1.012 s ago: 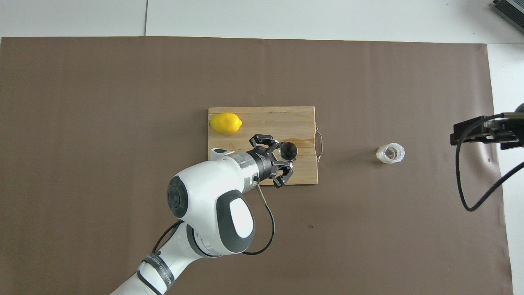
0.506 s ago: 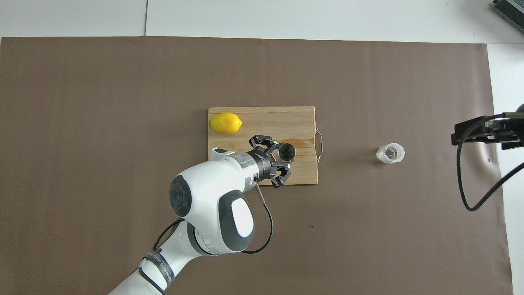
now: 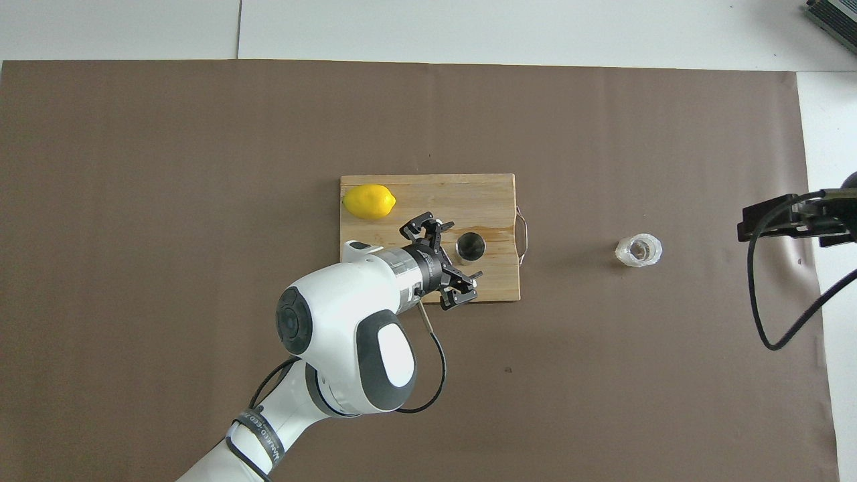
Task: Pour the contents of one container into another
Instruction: 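Withdraw the left gripper while the right gripper reaches the white cup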
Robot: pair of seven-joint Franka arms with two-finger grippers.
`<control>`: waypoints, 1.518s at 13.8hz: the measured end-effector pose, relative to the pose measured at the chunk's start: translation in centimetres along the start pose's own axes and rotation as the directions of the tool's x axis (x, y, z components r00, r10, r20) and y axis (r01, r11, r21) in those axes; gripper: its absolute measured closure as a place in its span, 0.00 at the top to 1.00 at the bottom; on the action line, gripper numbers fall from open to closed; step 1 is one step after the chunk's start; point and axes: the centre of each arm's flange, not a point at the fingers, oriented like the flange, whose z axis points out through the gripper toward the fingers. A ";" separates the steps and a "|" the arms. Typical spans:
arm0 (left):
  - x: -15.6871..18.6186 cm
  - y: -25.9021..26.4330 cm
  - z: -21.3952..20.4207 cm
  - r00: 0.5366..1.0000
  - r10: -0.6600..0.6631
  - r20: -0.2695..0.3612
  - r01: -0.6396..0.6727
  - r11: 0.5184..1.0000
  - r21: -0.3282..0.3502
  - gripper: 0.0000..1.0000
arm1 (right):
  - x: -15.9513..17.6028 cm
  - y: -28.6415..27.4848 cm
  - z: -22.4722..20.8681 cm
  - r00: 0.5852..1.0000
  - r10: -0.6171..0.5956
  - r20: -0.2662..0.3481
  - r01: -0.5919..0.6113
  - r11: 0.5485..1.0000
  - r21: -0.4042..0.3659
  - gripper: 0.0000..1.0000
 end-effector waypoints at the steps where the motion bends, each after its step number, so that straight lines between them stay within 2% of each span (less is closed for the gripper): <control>1: -0.4 0.4 -0.7 1.000 -0.001 0.008 0.001 1.000 0.006 1.00 | 0.0 -0.1 0.0 1.000 -0.007 -0.003 0.007 1.000 0.000 1.00; 4: -2.0 2.8 -4.5 0.999 -0.002 0.041 0.000 0.999 0.052 1.00 | 0.4 -0.9 1.1 0.995 -0.088 -0.040 0.088 0.996 0.015 1.00; 6: -2.3 4.7 -6.7 0.999 0.039 0.024 -0.041 0.994 0.099 1.00 | 0.9 -1.1 2.8 0.976 -0.204 -0.070 0.206 0.978 0.022 1.00; 8: -2.7 7.0 -8.7 0.995 0.097 -0.010 -0.094 0.983 0.159 1.00 | 1.2 -1.1 4.7 0.941 -0.327 -0.091 0.329 0.944 0.009 1.00; 10: -3.1 9.3 -10.7 0.984 0.171 -0.056 -0.157 0.969 0.191 1.00 | 1.2 -1.1 6.6 0.886 -0.454 -0.096 0.456 0.890 -0.005 1.00; 13: -3.3 11.6 -12.8 0.942 0.298 -0.154 -0.265 0.943 0.202 1.00 | 1.5 -0.8 9.7 0.783 -0.615 -0.091 0.616 0.787 -0.023 1.00; 16: -2.7 12.8 -13.7 0.890 0.397 -0.223 -0.353 0.911 0.214 1.00 | 2.1 -0.6 13.9 0.632 -0.767 -0.116 0.768 0.639 -0.038 1.00; 18: -1.3 14.3 -14.6 0.849 0.480 -0.222 -0.426 0.869 0.252 1.00 | 2.8 0.4 17.0 0.523 -0.840 -0.142 0.848 0.530 -0.012 1.00; 21: 0.9 17.1 -17.5 0.756 0.627 -0.187 -0.557 0.767 0.319 1.00 | 4.4 2.7 22.0 0.348 -0.916 -0.200 0.936 0.350 0.024 1.00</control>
